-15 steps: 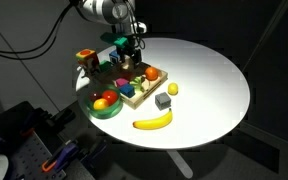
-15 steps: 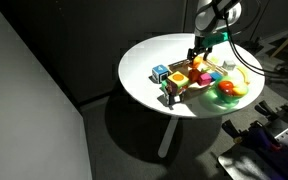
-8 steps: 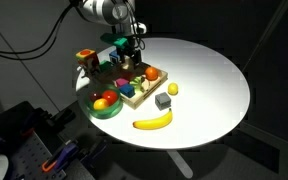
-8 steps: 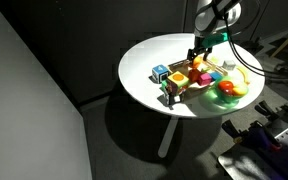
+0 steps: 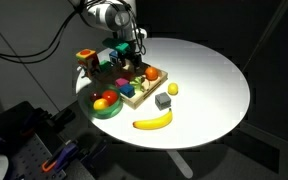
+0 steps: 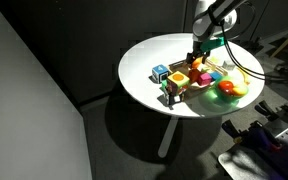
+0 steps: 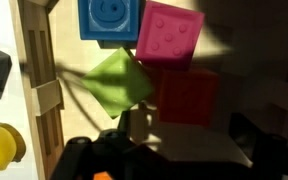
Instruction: Move the orange cube to the table
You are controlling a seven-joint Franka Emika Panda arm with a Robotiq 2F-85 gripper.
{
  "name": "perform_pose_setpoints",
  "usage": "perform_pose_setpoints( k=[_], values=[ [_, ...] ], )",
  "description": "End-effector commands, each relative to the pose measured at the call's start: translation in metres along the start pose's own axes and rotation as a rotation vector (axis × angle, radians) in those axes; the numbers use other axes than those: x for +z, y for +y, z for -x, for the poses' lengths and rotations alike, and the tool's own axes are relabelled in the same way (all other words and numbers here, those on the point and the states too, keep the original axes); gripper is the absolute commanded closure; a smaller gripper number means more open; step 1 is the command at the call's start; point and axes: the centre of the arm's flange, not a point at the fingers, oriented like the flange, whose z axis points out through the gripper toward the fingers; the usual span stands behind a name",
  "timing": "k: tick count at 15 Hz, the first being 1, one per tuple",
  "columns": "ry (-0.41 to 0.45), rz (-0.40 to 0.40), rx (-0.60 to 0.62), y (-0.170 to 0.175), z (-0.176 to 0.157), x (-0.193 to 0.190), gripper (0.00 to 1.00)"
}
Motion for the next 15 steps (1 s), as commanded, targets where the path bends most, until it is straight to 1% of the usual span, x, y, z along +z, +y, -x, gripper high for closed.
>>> perform_pose_setpoints(
  k=[1,7,12,15],
  values=[
    [0.021,-0.006,-0.05,-0.004,-0.017,0.006,0.0],
    [0.038,0.003,-0.077,-0.011,-0.028,0.022,0.0],
    [0.03,0.006,-0.097,-0.014,-0.034,0.033,0.0],
    [0.013,0.008,-0.094,-0.015,-0.031,0.037,0.0]
  ],
)
